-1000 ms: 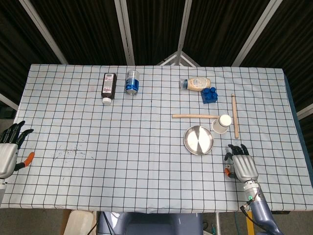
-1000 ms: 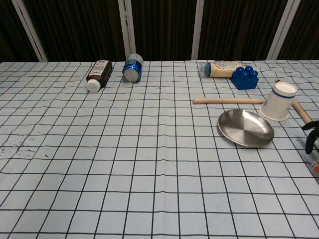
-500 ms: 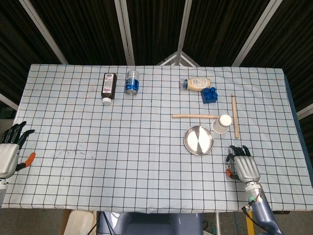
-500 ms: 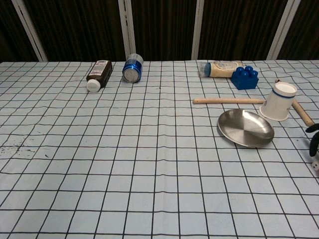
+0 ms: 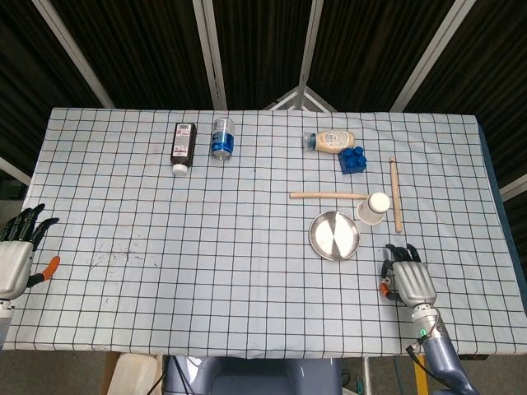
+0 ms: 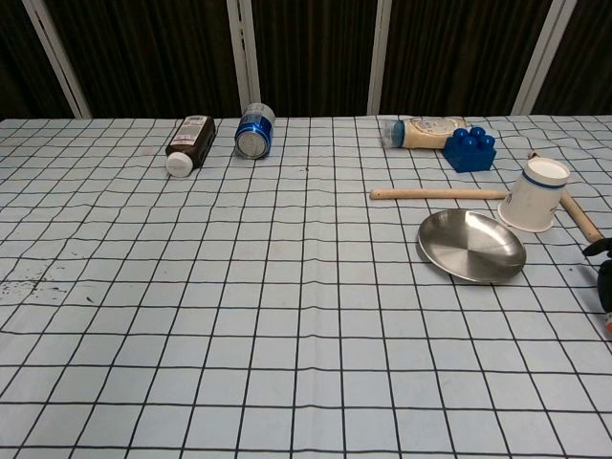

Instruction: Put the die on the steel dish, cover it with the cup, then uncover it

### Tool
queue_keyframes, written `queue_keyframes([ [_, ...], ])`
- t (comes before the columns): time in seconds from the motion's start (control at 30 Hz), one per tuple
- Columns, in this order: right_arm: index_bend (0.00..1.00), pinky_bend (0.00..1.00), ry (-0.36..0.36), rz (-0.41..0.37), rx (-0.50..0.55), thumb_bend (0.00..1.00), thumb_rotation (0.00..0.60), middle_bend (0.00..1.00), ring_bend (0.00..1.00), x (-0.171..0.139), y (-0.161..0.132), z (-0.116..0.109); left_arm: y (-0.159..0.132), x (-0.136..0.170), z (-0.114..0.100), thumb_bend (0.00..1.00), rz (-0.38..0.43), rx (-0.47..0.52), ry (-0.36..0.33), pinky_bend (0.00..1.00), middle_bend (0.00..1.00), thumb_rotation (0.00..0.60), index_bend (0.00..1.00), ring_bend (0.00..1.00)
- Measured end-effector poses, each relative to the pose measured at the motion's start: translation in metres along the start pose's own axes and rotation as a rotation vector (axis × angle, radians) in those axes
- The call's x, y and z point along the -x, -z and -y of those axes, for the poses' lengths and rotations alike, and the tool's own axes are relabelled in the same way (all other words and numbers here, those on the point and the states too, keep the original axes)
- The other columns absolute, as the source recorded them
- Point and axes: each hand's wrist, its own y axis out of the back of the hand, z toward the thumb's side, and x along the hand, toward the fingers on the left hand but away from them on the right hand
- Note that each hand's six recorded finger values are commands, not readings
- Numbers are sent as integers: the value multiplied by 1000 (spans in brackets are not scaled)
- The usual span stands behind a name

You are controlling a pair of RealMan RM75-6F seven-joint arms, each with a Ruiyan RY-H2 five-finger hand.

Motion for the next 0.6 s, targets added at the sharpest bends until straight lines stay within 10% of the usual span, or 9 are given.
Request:
queue_keyframes([
  [0.6,557,0,5,5,5,348,600,156,142,-3,5,-2,-1,-1,2,467,1,-5,5,99,0,600,180,0],
])
